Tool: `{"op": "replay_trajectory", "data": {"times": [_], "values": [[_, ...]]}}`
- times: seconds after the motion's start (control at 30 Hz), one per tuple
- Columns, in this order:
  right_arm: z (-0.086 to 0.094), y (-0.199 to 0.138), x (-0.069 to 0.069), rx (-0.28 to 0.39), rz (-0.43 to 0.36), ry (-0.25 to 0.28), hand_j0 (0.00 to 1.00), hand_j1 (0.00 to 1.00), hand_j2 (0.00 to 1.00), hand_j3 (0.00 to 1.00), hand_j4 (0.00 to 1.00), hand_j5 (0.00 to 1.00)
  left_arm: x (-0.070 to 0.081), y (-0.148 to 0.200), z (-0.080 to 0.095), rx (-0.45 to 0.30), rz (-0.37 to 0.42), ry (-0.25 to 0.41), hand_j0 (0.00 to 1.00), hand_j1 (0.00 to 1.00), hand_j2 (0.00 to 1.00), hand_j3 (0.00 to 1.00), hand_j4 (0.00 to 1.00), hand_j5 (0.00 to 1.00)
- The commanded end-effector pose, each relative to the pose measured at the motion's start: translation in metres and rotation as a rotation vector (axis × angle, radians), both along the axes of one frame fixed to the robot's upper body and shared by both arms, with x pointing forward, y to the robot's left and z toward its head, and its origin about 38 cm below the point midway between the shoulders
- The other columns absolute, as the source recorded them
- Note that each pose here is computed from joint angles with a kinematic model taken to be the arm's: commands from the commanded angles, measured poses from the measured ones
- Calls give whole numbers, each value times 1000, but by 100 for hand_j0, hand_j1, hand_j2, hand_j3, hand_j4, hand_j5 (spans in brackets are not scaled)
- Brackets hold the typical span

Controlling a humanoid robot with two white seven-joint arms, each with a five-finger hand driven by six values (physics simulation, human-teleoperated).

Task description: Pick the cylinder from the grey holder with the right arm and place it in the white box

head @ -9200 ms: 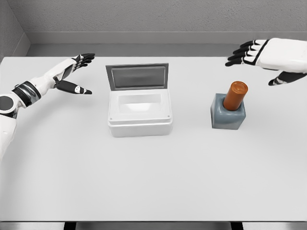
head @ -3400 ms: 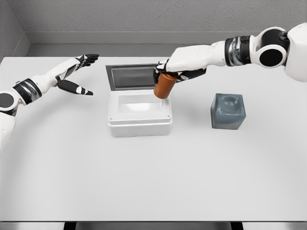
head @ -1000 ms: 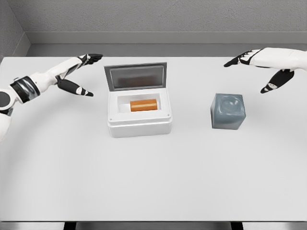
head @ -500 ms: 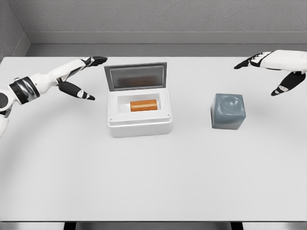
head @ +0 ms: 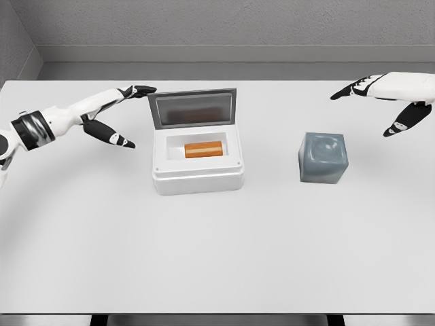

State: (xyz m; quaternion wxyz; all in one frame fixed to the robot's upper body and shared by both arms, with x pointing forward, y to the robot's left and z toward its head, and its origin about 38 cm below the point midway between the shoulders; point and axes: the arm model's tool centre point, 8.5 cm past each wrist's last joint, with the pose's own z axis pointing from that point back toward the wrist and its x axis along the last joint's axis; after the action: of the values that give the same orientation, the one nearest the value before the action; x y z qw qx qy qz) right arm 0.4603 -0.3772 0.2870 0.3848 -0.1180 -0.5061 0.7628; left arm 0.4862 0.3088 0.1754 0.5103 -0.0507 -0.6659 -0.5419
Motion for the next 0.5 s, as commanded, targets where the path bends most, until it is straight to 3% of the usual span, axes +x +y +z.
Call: {"op": "replay_trajectory", "data": {"times": [0.0,0.47], "values": [[1,1,1,7,-2,0,100,100,100,100,100,100,-2,0,7,0,-10,-13,100,100,100,100,100,100],[0,1,1,8,0,2,100,100,100,100,100,100,-7,4,12,24,-25,-24,100,100,100,100,100,100]]}}
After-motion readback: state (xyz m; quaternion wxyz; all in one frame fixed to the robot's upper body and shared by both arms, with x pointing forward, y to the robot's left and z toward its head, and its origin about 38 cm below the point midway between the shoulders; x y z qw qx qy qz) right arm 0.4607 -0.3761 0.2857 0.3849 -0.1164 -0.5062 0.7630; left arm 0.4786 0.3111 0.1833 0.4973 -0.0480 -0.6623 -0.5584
